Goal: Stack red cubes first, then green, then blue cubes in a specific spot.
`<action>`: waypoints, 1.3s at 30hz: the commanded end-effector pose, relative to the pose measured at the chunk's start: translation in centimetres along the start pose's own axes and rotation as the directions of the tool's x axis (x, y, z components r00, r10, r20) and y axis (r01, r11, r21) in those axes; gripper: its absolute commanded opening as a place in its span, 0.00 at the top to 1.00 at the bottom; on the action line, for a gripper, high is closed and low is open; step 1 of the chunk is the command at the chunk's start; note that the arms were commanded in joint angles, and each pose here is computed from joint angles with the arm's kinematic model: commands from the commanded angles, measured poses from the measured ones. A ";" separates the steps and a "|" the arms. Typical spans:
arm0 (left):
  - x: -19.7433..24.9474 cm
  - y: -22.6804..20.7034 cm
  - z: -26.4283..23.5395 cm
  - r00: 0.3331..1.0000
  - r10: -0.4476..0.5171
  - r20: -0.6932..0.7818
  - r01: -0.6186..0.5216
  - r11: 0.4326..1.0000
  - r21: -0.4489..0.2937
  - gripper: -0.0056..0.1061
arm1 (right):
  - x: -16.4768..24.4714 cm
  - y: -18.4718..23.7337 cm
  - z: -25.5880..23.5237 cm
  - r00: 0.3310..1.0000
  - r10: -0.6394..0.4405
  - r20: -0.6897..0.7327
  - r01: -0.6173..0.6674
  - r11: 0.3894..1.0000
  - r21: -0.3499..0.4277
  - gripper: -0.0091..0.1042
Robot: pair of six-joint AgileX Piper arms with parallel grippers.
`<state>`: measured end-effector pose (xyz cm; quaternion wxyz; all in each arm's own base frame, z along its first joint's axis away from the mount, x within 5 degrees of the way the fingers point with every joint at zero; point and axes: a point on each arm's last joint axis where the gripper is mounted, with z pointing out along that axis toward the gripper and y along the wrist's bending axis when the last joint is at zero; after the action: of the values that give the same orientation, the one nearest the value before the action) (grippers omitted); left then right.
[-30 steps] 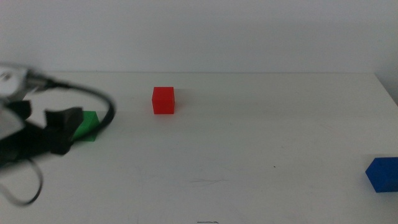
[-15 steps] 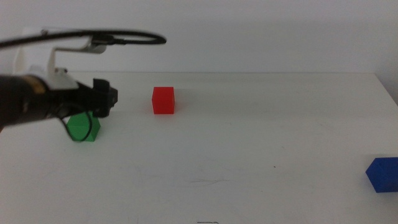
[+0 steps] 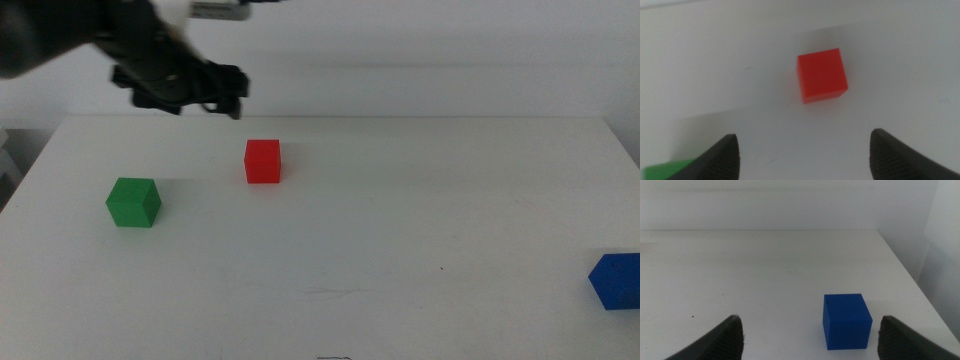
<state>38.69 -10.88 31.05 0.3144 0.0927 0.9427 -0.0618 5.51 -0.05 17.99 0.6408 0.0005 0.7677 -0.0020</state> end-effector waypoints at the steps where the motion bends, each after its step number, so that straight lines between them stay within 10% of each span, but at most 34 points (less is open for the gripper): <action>1: -2.6 -1.1 -0.9 0.998 -0.028 0.064 0.027 1.000 0.015 0.19 | -1.5 0.0 -0.4 0.993 -0.016 0.116 0.016 1.000 0.000 0.15; 39: -4.7 -3.1 13.5 0.985 -0.132 -0.111 0.132 0.991 -0.006 0.30 | -1.5 0.0 -0.4 0.993 -0.016 0.117 0.016 1.000 0.000 0.15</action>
<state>49.70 -16.70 18.60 0.1925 0.0401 0.9789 -0.0561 5.51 -0.05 17.99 0.6408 0.0005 0.7677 -0.0020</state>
